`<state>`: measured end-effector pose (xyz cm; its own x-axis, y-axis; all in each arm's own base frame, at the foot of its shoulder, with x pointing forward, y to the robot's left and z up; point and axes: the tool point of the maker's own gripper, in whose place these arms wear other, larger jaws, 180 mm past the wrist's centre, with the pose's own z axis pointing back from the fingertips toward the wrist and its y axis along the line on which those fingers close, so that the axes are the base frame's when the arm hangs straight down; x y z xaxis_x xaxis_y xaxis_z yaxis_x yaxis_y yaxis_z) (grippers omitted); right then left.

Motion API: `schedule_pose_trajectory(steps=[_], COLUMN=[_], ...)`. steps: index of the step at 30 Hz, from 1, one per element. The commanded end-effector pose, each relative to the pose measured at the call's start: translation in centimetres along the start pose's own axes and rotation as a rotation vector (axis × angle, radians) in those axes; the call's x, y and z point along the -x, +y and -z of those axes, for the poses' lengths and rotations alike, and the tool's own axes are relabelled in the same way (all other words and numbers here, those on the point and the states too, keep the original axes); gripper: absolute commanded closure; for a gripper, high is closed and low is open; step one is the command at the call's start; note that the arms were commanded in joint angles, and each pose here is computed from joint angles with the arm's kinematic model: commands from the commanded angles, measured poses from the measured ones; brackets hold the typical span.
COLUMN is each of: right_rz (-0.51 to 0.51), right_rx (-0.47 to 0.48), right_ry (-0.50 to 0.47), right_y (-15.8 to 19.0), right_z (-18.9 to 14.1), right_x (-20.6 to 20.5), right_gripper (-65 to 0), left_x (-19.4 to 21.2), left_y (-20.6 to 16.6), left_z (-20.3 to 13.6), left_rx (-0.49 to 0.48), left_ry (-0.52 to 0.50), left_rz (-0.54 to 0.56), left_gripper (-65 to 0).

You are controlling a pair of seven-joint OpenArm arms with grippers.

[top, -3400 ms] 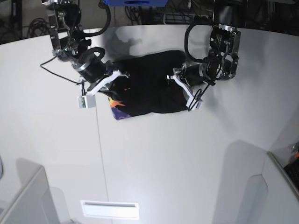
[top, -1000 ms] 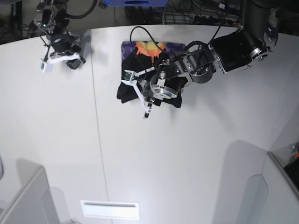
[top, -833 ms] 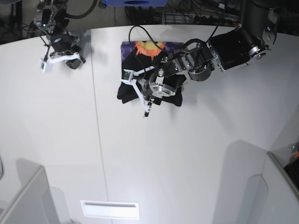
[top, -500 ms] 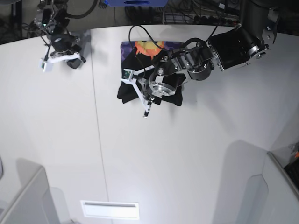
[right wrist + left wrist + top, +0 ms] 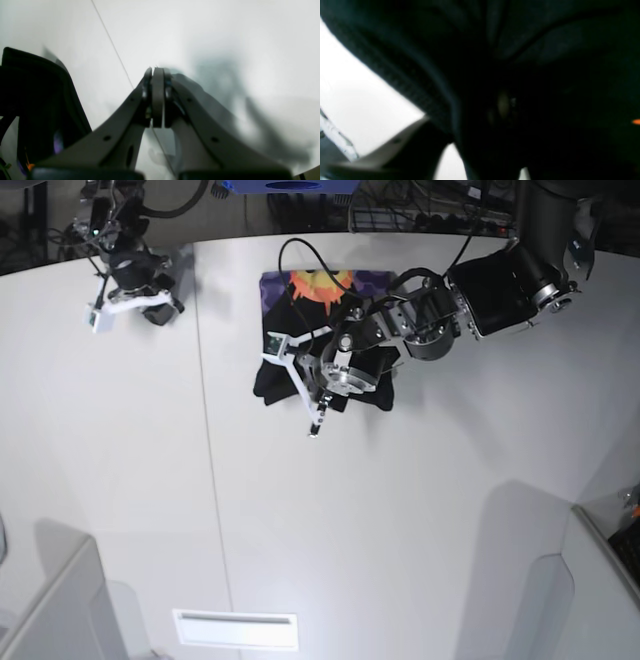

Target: Fold the T-shirt properly

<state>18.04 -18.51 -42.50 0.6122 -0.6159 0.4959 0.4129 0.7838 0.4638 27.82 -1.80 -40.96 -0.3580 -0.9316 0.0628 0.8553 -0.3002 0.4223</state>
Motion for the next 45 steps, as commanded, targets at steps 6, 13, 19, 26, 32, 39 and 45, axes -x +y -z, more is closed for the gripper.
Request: schedule_pose_trajectory(steps=[6,13,19,26,32,39,45], right_rz=[-0.008,-0.009,-0.014,-0.187,-0.371,-0.649,-0.775], right_rx=[-0.018,-0.020,-0.018,0.021,0.029,0.089,0.136], right_ry=[-0.026,-0.026,-0.029,-0.109,-0.095,-0.136,-0.123], right_y=[0.5,0.5,0.4,1.4,2.9,2.0,1.0], right_z=[-0.3,-0.3,-0.5,-3.1,-4.3,-6.6,-8.4], right_x=[-0.7,-0.7,-0.8,-2.9,-0.8,2.3,4.3], right_gripper=[0.0,0.0,0.0,0.0,0.0,0.0,0.0], left_x=[-0.6,-1.0,-0.1,5.4,8.3,9.8,11.1], left_y=[3.1,9.2,12.7,9.4,5.3,-2.4,-6.7], left_z=[-1.4,-5.3,-9.5,-10.5,-10.3,-11.6,-15.0], left_rx=[-0.074,-0.238,-0.381,-0.403,-0.403,-0.381,-0.393], left_ry=[-0.013,-0.093,-0.155,-0.150,-0.232,-0.435,-0.597], left_rz=[0.022,-0.093,-0.194,-0.506,-0.640,-0.796,-1.024], left_gripper=[-43.1,-48.4,-40.2,0.0,0.0,0.0,0.0])
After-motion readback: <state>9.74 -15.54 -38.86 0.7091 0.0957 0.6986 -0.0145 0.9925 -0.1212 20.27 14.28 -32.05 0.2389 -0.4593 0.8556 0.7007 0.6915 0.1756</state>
